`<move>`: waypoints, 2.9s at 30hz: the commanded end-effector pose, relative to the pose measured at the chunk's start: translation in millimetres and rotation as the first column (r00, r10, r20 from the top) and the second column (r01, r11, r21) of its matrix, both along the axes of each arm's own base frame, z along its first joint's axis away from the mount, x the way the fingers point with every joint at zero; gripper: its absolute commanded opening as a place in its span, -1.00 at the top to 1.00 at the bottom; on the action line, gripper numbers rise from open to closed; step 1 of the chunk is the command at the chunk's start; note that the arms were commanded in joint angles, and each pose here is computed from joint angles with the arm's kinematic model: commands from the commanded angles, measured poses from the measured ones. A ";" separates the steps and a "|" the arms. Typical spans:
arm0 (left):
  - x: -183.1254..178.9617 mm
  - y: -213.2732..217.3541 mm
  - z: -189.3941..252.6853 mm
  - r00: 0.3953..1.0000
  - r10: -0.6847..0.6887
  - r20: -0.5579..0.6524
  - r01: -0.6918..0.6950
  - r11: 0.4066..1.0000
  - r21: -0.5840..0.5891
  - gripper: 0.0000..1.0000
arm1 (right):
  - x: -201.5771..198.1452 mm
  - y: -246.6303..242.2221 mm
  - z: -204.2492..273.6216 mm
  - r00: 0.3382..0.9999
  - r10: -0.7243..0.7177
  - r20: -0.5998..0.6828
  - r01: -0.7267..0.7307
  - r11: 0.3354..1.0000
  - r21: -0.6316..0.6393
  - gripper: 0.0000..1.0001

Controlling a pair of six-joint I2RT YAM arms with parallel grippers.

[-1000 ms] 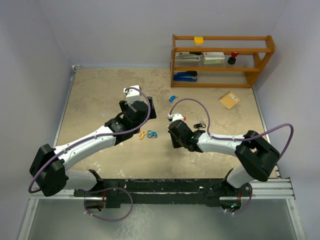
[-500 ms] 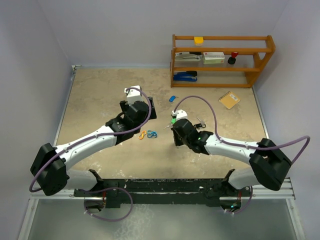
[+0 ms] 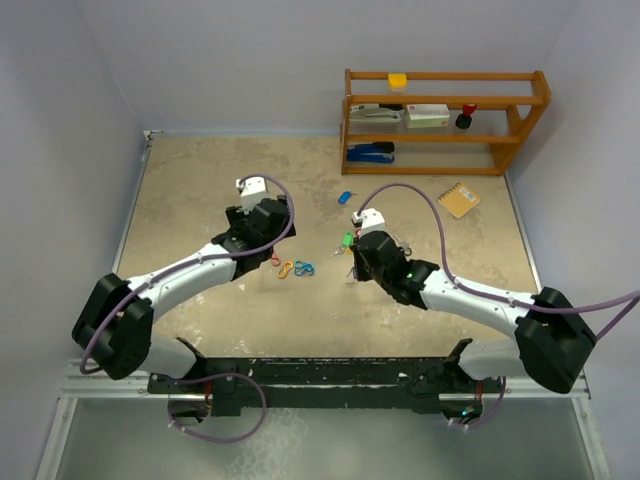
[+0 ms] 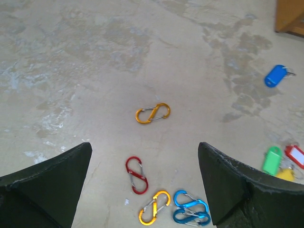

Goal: Put the keys on the keyring

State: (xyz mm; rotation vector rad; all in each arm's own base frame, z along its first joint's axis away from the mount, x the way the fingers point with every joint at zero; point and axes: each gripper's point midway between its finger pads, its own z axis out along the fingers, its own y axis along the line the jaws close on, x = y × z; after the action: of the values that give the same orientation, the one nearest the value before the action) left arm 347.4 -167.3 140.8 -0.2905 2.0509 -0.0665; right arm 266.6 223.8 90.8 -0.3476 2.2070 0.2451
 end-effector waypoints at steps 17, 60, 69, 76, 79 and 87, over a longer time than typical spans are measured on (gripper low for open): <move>10.7 3.9 -70.5 0.987 0.024 -0.158 -0.020 0.999 0.028 -0.78 | 19.9 -3.4 55.7 0.991 -0.015 0.136 0.001 0.995 0.104 1.00; -20.1 -12.0 -110.7 0.968 0.209 -0.142 -0.220 0.973 -0.070 -0.49 | 10.2 -15.4 54.9 0.990 -0.018 0.140 0.002 0.994 0.114 1.00; -22.6 -9.4 -118.6 0.965 0.212 -0.155 -0.221 0.974 -0.047 0.04 | 9.6 -17.7 54.4 0.990 -0.022 0.141 0.006 0.993 0.115 1.00; -27.1 -6.5 -125.1 0.962 0.216 -0.170 -0.223 0.975 -0.021 0.09 | 9.1 -17.7 53.0 0.990 -0.019 0.139 0.002 0.993 0.118 1.00; -28.2 -7.0 -127.1 0.961 0.215 -0.173 -0.222 0.975 -0.019 0.17 | 8.6 -17.3 52.5 0.990 -0.016 0.139 -0.001 0.993 0.120 1.00; -29.7 -12.5 -131.6 0.963 0.200 -0.183 -0.206 0.978 -0.018 0.37 | 7.4 -20.5 52.2 0.990 -0.020 0.141 0.003 0.993 0.122 1.00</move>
State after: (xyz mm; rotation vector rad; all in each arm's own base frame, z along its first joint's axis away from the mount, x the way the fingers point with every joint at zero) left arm 322.2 -170.7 21.1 -0.5444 2.1478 0.0740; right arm 272.0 204.3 129.5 -0.2862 2.0921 0.3140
